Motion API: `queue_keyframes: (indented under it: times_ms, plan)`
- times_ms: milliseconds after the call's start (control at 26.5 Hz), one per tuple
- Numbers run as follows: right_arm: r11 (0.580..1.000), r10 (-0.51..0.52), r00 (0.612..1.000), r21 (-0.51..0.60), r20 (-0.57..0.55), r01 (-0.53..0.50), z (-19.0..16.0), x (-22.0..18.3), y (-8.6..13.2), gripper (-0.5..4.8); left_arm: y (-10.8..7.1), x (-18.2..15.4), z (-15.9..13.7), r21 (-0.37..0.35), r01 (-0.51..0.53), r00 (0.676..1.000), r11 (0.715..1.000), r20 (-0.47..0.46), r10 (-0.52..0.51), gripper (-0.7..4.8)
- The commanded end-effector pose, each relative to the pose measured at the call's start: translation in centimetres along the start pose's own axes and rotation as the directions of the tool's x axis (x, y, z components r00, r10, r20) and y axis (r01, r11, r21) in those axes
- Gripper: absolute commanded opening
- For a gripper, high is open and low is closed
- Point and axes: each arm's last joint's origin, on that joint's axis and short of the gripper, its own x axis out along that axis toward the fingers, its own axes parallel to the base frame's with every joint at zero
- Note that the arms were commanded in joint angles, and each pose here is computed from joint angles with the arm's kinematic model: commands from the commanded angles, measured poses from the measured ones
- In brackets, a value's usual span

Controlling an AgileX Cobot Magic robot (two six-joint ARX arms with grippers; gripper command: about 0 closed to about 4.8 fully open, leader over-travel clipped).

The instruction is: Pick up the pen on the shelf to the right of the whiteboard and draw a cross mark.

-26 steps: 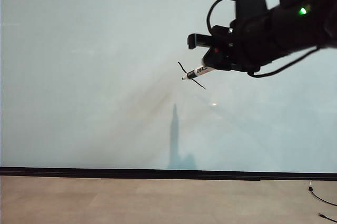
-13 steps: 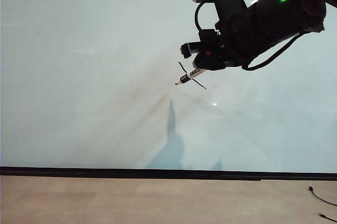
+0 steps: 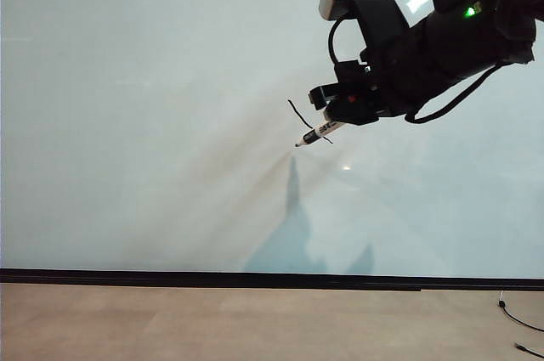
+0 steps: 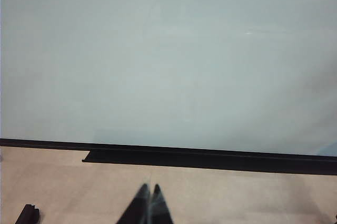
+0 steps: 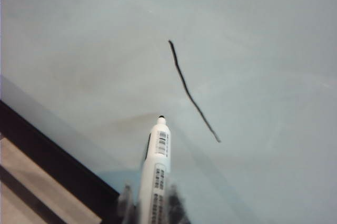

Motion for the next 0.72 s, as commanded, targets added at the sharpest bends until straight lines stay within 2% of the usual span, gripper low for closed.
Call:
queue_keyframes:
  times_ms: [38,416,718]
  plan:
    - [0.999,0.036,0.998,0.000,0.048,-0.036,0.5,0.1,-0.2,-0.06,0.0,0.0,0.1,0.004,0.003,1.000,1.000,0.007,-0.004,-0.05]
    - [0.997,0.071,0.996,0.000,0.057,-0.071,0.5,1.2,-0.4,-0.06,0.0,0.0,0.1,0.004,0.004,1.000,1.000,0.007,-0.004,-0.04]
    - [1.000,0.009,0.999,0.004,0.044,-0.009,0.4,1.2,-0.9,-0.06,0.0,0.0,0.1,0.004,0.003,1.000,1.000,0.007,-0.004,-0.04]
